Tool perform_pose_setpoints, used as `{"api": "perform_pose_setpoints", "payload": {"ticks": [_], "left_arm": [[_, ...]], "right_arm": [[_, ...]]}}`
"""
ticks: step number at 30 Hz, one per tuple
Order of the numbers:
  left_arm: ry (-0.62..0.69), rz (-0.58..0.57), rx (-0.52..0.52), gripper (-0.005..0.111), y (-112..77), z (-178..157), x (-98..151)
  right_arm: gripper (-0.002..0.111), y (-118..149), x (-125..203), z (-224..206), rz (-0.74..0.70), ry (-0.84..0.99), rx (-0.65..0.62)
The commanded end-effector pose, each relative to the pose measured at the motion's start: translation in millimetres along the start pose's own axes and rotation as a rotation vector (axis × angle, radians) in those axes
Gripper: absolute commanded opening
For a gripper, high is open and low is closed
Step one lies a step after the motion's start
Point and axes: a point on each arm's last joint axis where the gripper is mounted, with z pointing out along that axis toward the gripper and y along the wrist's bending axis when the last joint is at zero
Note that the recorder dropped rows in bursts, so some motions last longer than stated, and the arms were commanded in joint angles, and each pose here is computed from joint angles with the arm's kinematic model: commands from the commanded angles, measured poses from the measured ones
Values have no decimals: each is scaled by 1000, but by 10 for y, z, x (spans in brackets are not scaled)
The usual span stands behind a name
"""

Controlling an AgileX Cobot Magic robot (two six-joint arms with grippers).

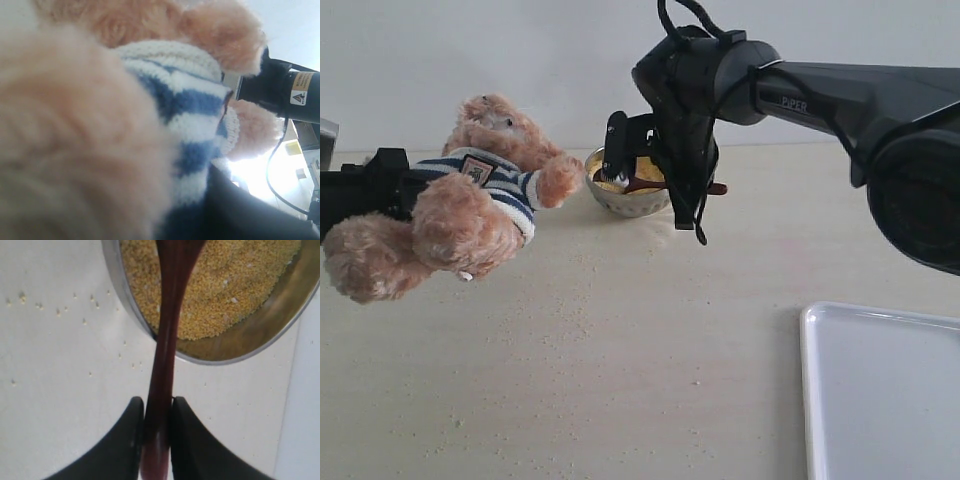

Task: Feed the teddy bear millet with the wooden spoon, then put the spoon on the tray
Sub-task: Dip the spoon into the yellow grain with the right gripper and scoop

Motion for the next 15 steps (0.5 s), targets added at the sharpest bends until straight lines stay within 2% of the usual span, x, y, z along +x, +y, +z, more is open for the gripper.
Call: {"api": "perform_pose_setpoints", "payload": {"ticks": [1, 9, 15], "left_arm": [[-17, -4, 23, 5, -17, -11, -20], [-17, -4, 27, 5, -21, -12, -19], [-17, -4, 25, 5, -18, -12, -20]], "right_arm": [[0, -61, 87, 3, 60, 2, -10], [0, -86, 206, 67, 163, -49, -115], [0, -102, 242, 80, 172, -44, -121]]}}
